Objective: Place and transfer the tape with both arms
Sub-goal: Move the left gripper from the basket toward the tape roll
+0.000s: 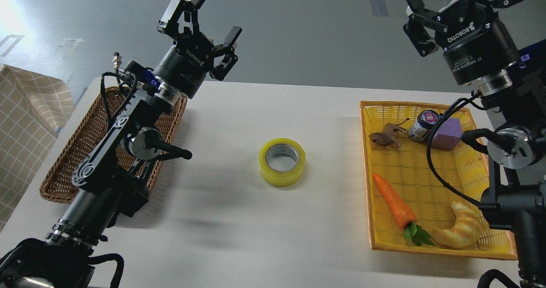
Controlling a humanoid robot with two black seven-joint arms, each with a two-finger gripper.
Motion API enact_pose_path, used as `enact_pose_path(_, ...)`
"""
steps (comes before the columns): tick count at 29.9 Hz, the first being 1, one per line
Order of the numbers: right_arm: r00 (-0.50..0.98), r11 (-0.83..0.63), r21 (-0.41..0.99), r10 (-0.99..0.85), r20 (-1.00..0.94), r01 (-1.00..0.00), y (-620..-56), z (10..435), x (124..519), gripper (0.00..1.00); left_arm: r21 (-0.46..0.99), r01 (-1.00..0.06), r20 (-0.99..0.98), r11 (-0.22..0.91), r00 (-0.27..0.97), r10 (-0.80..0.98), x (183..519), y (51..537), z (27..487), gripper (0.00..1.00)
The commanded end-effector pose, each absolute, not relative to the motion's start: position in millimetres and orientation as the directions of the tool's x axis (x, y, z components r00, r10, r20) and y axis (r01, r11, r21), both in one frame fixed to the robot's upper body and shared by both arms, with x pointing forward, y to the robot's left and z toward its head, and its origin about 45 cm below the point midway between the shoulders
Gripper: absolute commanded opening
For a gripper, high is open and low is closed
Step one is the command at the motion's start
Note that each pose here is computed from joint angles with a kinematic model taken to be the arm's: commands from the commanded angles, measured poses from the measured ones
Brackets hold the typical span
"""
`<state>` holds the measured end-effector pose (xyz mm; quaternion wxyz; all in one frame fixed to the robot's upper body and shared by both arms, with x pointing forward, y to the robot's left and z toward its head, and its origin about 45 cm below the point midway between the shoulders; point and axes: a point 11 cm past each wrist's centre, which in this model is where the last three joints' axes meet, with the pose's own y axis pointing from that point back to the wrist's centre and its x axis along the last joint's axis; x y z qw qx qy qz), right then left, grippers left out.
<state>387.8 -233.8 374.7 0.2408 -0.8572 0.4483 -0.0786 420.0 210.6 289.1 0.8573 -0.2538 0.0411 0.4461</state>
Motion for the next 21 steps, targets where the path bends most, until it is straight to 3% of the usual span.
enact_pose_path(1, 0.588, -0.481, -0.481, -0.803, -0.092, -0.733, -234.2, 372.3, 388.0, 1.0, -0.4, -0.782, -0.282, 0.478, 0.601, 0.748, 419.9, 209.5, 291.6, 0.98)
enact_pose_path(7, 0.609, -0.497, -0.485, -0.787, -0.097, -0.719, -226.4, 371.0, 387.0, 1.0, -0.406, -0.785, -0.236, 0.468, 0.585, 0.776, 415.9, 209.2, 300.4, 0.98)
enact_pose_path(13, 0.61, -0.498, -0.484, -0.787, -0.097, -0.72, -226.1, 370.4, 387.2, 1.0, -0.33, -0.835, 0.11, 0.441, 0.43, 0.896, 419.9, 203.6, 299.9, 0.98)
enact_pose_path(17, 0.602, -0.493, -0.472, -0.791, -0.105, -0.731, -228.9, 365.9, 389.8, 1.0, -0.246, -0.845, 0.463, 0.475, 0.328, 0.823, 410.8, 172.4, 283.9, 0.98)
enact_pose_path(21, 0.602, -0.493, -0.473, -0.791, -0.104, -0.73, -228.7, 366.8, 390.6, 1.0, -0.159, -0.864, 0.534, 0.477, 0.331, 0.778, 407.9, 158.5, 268.0, 0.98)
